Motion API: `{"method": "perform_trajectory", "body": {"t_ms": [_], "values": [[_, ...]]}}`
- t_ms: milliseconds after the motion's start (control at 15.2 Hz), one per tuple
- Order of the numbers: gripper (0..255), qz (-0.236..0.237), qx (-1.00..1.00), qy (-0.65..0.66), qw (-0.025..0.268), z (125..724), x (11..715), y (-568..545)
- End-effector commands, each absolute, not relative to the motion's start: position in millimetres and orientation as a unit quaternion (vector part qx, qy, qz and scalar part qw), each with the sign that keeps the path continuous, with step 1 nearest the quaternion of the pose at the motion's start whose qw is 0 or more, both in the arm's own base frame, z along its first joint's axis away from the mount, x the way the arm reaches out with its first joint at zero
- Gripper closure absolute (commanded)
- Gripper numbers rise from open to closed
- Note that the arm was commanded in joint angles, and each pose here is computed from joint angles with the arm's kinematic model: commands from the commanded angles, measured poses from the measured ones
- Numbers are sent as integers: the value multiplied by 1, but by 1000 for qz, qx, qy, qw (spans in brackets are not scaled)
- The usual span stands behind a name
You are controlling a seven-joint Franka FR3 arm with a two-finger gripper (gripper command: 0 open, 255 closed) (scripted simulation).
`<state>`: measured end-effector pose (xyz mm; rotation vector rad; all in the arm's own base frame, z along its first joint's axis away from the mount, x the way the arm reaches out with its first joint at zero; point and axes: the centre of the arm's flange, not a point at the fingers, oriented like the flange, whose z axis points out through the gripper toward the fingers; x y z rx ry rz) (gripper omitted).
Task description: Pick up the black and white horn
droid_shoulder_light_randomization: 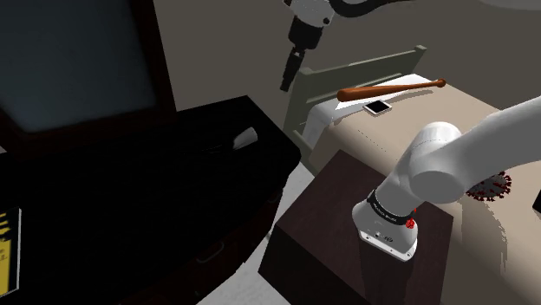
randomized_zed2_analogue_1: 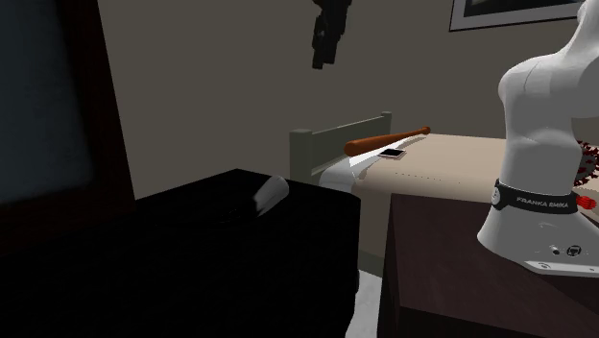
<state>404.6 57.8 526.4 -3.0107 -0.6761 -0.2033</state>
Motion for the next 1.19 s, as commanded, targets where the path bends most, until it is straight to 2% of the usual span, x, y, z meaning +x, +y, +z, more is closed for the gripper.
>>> {"method": "perform_trajectory", "body": {"t_ms": [0, 1122], "values": [[0, -63, -965, -252, 22, 508, 425, 65], [0, -31, -859, -511, 0, 338, 538, 171]]}}
